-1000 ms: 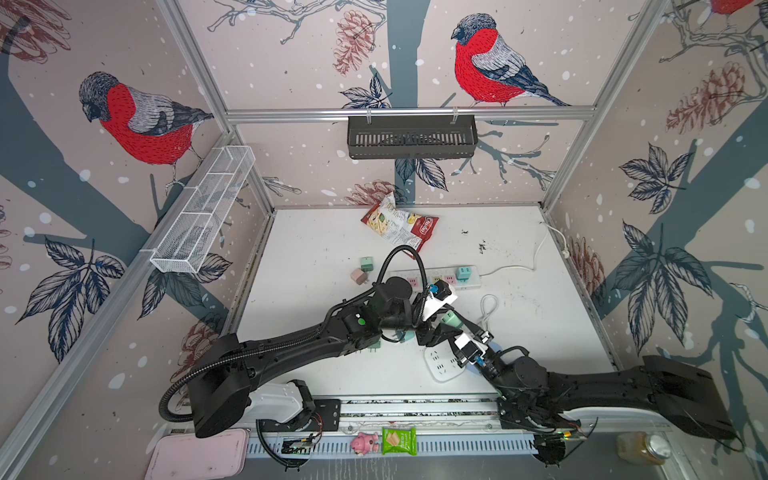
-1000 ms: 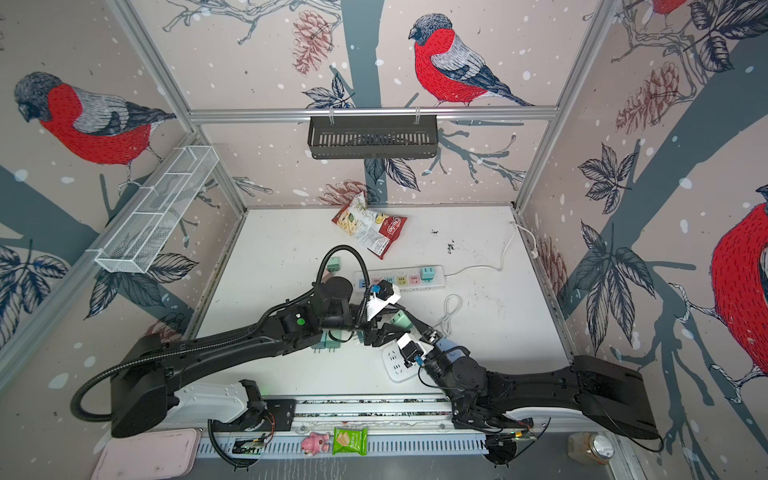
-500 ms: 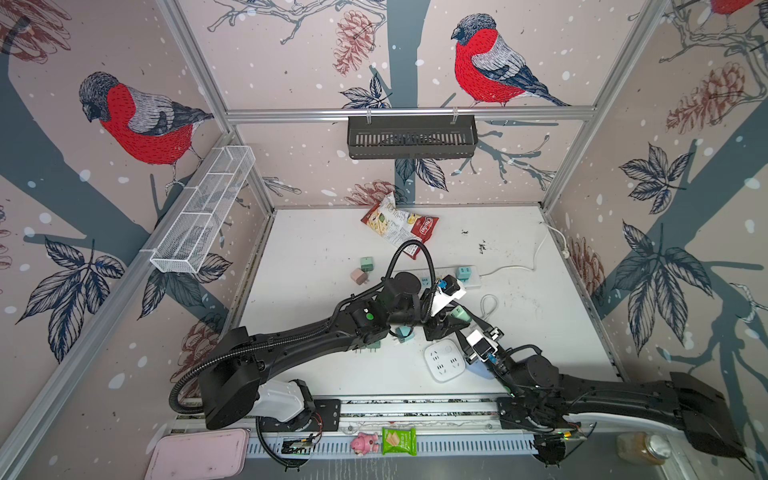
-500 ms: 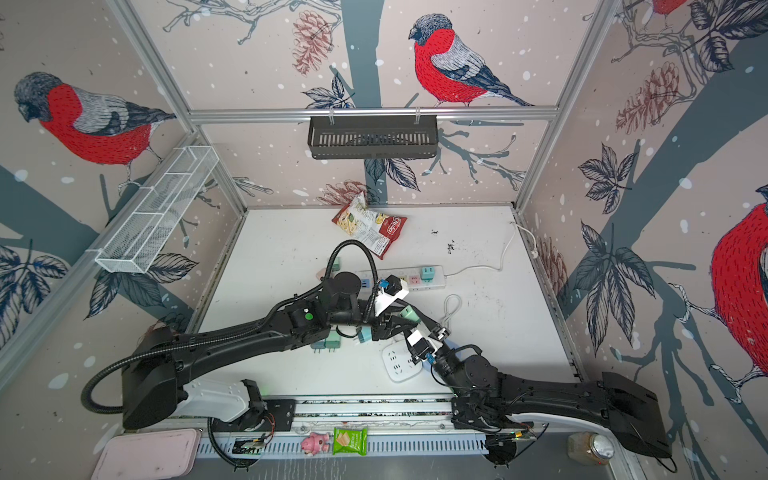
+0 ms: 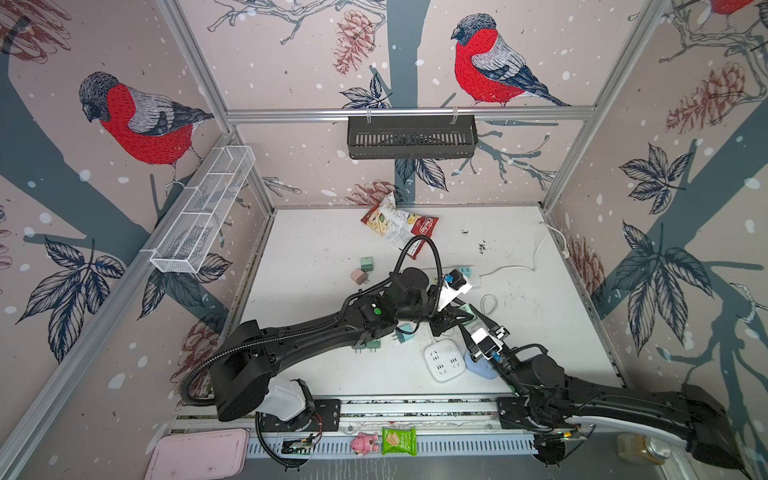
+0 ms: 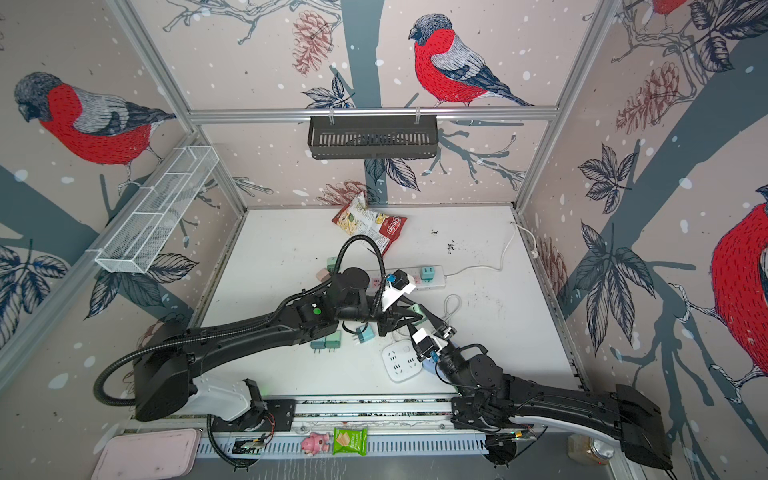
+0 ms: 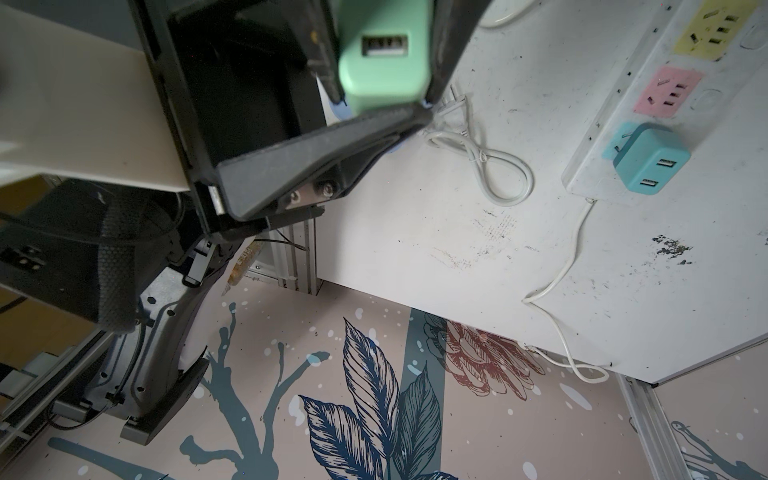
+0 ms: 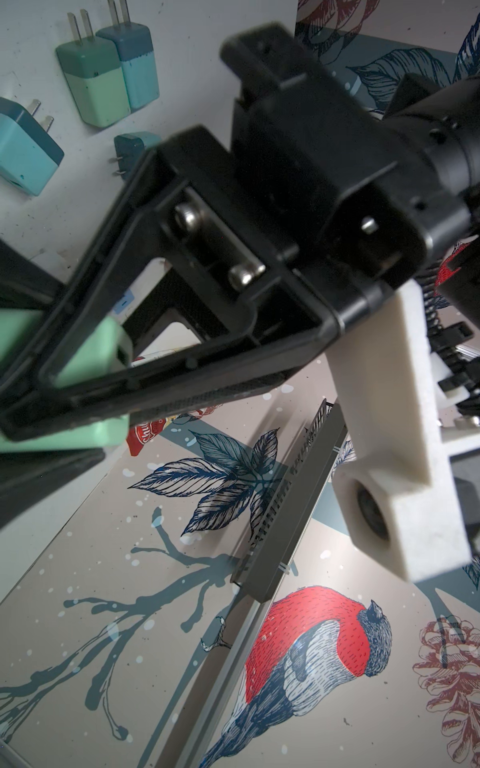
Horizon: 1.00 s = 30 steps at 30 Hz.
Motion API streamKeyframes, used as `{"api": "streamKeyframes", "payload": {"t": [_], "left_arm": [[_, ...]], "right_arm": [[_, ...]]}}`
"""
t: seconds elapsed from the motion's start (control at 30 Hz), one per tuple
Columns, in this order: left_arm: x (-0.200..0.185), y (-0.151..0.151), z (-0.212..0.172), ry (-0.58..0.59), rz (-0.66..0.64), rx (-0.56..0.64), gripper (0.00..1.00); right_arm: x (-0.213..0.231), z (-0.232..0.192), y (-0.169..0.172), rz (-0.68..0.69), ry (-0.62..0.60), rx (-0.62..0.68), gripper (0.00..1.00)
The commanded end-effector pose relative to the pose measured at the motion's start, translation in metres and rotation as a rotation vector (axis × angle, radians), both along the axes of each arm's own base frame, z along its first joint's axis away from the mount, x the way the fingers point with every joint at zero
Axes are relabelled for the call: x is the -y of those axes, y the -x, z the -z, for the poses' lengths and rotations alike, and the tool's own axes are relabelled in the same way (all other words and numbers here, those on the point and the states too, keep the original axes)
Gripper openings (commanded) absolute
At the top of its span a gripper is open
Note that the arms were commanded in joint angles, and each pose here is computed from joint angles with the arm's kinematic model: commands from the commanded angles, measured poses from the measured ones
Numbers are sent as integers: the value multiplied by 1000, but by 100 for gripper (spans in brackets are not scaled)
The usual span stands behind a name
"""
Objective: Insert the plug
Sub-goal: 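Close the left gripper on the green adapter held by the right gripper, then open the right gripper and draw it back while the left gripper holds the adapter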
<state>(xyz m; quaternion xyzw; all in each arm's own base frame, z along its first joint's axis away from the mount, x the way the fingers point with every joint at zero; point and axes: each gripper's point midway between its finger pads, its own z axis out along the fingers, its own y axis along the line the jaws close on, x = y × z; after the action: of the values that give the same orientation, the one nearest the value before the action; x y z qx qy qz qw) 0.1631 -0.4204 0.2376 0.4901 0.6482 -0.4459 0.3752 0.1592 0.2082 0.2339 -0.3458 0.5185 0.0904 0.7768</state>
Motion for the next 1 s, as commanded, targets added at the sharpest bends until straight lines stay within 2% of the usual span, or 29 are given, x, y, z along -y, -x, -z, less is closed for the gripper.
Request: {"api": "streamKeyframes", "payload": {"t": [0.0,0.03,0.1,0.13,0.17,0.4,0.53,0.73,0.97], "left_arm": [[-9,23,23,-79,106,1,0],[-11,22,20,-67,90,12,0],[-18,17,14,-43,45,42,0],[-22,12,10,-30,11,60,0],[-27,8,7,-18,-24,75,0],[-93,-42,-26,138,-404,163,0],[-134,-61,-34,166,-610,262,0],[-147,-57,-25,93,-589,469,0],[-154,-69,-12,3,-644,513,0]], "right_arm": [[7,50,13,-95,-32,-41,37],[9,49,12,-90,-43,-44,50],[10,50,11,-94,-54,-47,69],[10,50,11,-100,-55,-48,95],[10,50,10,-102,-59,-49,100],[17,47,7,-108,-105,-44,99],[20,43,4,-123,-143,-52,100],[57,32,-25,31,-321,-110,99],[89,27,-47,120,-455,-141,99]]}}
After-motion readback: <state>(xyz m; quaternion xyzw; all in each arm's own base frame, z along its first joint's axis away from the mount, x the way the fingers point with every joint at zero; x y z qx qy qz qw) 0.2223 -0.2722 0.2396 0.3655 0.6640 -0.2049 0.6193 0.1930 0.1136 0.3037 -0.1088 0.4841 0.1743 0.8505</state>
